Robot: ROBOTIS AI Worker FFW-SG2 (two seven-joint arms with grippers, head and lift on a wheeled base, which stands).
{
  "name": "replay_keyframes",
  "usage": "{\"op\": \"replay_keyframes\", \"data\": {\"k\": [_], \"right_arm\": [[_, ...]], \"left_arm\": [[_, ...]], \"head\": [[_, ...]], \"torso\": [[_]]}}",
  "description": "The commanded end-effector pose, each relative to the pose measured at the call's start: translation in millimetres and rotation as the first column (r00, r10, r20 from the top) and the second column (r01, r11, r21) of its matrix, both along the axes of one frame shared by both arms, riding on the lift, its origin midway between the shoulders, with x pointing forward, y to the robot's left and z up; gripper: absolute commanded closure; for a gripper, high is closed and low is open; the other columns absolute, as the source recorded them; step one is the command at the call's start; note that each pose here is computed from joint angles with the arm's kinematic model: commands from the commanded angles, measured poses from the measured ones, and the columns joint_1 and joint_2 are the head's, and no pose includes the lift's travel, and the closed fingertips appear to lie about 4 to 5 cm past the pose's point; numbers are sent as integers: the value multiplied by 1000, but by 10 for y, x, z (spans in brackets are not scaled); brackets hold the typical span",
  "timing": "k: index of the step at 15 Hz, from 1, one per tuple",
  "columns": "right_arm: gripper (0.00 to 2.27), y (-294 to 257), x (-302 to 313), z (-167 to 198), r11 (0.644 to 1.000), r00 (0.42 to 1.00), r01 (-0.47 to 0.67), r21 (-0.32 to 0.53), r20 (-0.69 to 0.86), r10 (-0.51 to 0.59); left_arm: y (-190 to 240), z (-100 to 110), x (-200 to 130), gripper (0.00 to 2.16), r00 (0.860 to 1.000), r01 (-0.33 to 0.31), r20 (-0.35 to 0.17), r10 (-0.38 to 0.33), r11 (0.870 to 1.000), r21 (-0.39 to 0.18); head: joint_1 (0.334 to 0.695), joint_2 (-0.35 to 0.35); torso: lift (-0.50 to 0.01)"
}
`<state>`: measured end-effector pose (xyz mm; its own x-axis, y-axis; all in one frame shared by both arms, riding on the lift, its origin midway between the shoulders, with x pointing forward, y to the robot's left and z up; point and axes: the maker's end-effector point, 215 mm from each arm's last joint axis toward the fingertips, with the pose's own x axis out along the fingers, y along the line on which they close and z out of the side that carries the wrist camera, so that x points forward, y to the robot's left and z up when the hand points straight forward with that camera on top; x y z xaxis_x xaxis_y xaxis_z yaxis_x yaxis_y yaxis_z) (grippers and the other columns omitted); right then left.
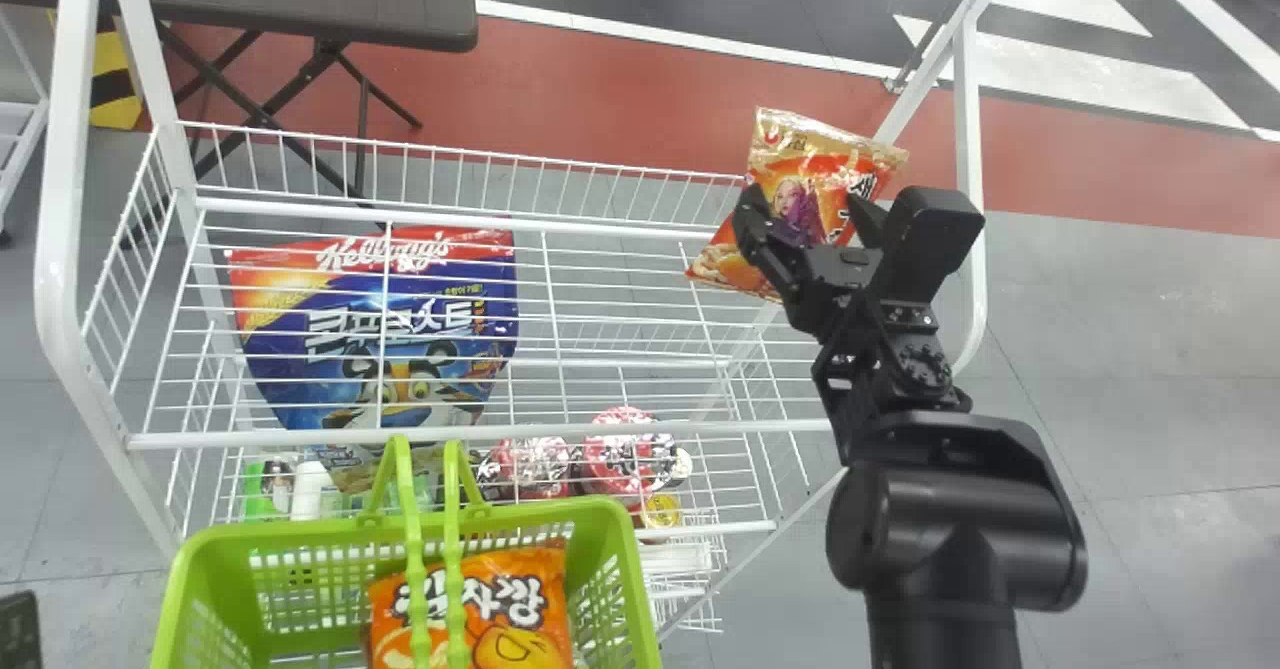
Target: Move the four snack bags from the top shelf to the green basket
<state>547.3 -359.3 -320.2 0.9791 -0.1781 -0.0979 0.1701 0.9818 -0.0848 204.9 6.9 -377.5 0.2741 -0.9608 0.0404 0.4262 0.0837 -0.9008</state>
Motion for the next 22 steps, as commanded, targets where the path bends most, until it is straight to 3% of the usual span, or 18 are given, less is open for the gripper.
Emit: {"op": "replay_keyframes", "data": {"k": [1,5,7,8,9,10,17,20,22], "right_arm": [[140,-344,113,-193,997,996,79,-13,-31,-80],[147,-517,267,-552,992,988,109,59,-114,-102],[316,-406,324,-686,988,988,66,138,-145,-46],[603,-350,360,-696,990,987,37,137,-160,-15],[1561,-304,360,-739,990,984,24,142,-178,2],[2148,-283,338,-790,987,982,22,161,-189,9],[2236,-101,8,-311,983,993,-44,181,-97,62],[2240,136,-376,-84,959,983,-91,269,-131,130],[2236,477,-794,-103,919,955,-138,370,-198,223]], "left_arm": [[24,-7,7,988,1000,-2,-2,2,1000,2],[18,-12,49,988,1000,-4,4,4,1000,12],[9,-25,64,988,1000,-3,4,3,1000,16],[10,-31,63,988,1000,-3,3,3,1000,16],[7,-34,63,988,1000,-4,1,4,1000,15],[14,-36,72,988,1000,-5,3,5,1000,18],[23,-33,43,988,1000,-7,-2,7,1000,16],[23,-19,58,988,1000,-7,4,7,1000,18],[3,-14,58,988,1000,-5,5,5,1000,17]], "head": [[695,-350],[695,-350],[695,-350],[695,-350],[695,-350],[695,-350],[695,-350],[695,-350],[695,-350]], "torso": [[0],[0],[0],[0],[0],[0],[0],[0],[0]]}}
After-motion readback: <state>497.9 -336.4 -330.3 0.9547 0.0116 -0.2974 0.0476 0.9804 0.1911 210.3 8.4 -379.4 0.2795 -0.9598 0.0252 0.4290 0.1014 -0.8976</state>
